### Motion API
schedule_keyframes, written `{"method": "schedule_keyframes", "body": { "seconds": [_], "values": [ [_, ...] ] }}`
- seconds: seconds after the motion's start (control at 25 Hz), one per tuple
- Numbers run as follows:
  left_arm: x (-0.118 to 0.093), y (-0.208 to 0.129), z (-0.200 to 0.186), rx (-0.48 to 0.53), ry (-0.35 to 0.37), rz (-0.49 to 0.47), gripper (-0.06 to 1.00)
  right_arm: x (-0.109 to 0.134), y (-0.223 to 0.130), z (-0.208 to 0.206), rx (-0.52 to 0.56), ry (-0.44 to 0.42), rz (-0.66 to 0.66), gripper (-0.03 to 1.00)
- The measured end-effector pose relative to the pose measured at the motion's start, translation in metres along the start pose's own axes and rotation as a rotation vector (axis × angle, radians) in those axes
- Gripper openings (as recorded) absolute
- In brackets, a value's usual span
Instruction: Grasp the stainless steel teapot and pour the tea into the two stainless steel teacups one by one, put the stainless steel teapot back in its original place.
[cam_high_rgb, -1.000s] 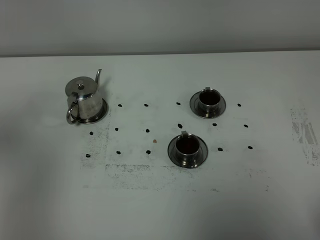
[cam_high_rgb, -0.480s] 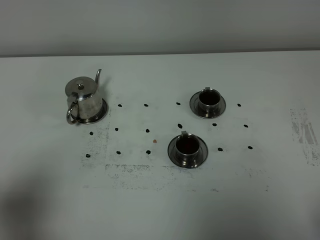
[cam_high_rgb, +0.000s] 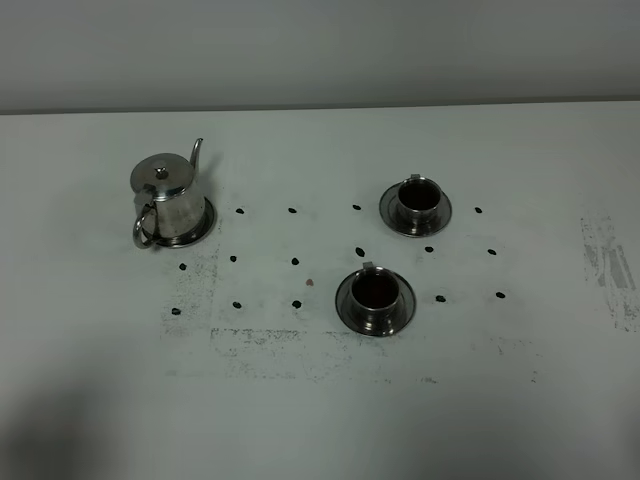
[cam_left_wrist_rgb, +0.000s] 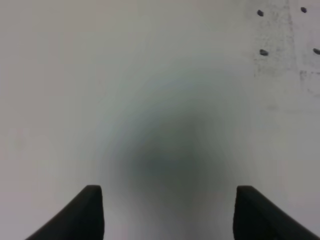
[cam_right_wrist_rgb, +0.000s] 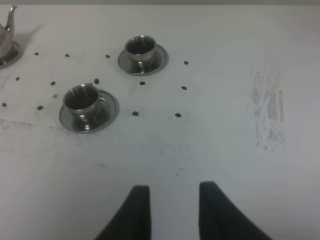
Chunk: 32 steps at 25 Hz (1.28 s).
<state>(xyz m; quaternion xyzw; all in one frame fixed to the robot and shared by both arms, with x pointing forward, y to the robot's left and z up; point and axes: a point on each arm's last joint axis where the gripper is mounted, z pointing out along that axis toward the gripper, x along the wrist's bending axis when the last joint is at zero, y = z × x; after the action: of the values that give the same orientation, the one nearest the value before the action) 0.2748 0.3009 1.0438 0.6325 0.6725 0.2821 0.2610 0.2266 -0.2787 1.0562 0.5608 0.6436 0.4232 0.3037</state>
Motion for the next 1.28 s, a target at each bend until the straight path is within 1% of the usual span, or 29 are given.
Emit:
{"method": "schedule_keyframes", "body": {
  "seconds": [0.36,0.48,0.6,0.72,1.28],
  "values": [
    [-0.004,-0.021,-0.02,-0.126,-0.006,0.027,0.54,0.0,0.0,0.0,0.0,0.0,0.0,0.23],
    [-0.004,-0.027,-0.023,-0.152,-0.004,0.029,0.54,0.0,0.0,0.0,0.0,0.0,0.0,0.23],
    [-0.005,-0.034,-0.022,-0.151,-0.005,0.031,0.54,0.0,0.0,0.0,0.0,0.0,0.0,0.23],
    [-0.005,-0.036,-0.024,-0.171,-0.003,0.032,0.54,0.0,0.0,0.0,0.0,0.0,0.0,0.23],
    [-0.005,-0.037,-0.024,-0.173,-0.004,0.03,0.54,0.0,0.0,0.0,0.0,0.0,0.0,0.23]
  ]
}}
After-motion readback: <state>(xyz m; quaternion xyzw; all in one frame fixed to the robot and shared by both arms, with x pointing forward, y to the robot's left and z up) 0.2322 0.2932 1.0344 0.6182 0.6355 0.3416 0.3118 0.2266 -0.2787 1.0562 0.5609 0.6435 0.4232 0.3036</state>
